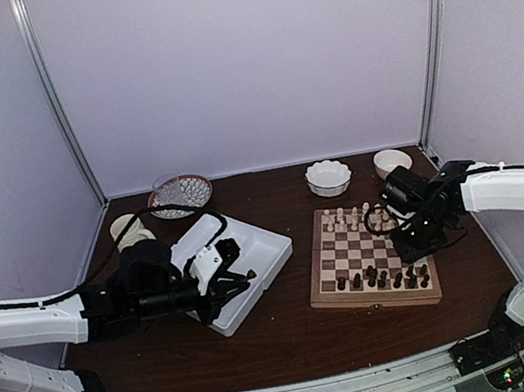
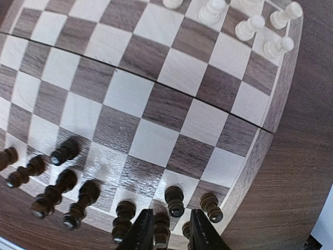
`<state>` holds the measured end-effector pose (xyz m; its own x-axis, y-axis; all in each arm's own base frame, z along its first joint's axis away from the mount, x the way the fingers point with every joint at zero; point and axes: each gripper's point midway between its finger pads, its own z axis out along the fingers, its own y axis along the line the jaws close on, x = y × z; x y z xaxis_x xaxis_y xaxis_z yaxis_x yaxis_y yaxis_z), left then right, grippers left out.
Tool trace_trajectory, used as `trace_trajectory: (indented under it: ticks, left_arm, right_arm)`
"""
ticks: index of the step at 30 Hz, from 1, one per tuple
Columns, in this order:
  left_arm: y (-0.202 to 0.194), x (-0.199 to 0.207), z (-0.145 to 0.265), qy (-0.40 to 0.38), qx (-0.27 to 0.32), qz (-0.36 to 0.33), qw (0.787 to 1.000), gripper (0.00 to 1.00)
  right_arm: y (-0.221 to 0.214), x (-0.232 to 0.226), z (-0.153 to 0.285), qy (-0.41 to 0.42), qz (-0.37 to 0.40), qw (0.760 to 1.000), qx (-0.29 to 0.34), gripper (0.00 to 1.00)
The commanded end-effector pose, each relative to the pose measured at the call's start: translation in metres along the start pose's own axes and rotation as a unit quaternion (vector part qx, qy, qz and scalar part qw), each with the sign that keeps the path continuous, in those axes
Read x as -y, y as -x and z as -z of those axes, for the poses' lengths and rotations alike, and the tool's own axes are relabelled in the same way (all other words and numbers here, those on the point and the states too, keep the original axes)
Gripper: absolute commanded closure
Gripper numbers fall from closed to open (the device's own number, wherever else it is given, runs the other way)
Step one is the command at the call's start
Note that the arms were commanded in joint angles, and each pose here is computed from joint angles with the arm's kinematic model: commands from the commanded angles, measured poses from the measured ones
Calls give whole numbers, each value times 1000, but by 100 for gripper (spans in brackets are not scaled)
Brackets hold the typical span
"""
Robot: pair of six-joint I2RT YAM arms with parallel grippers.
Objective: Set up the chess pieces on the board
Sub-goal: Place the pawn at b7, then pass from the left arm to the right
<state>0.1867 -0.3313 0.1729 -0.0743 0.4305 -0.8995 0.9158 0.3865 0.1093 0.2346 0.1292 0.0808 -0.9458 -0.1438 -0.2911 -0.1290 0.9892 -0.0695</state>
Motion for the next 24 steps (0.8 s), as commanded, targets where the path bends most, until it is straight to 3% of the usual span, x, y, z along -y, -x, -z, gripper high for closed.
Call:
trace_trajectory:
  ticks: [1,6,11,18,24]
  left_arm:
    - [17,2,0,-7,21,2,1000,100]
    - [17,3,-1,-11,21,3,1000,100]
    - [17,4,-3,-16,19,4,1000,100]
    - [17,11,-4,-35,24,0,999,100]
    - [18,10,-6,-32,30,5,999,100]
  right_arm:
    - [24,10,41,-6,-5,999,50,71]
    - [34,4,73,29,3,996,85,69]
    - [38,-48,100,142,51,980,133,69]
    - [45,-157,147,311,150,916,203,58]
    - [94,-197,192,328,224,867,301,56]
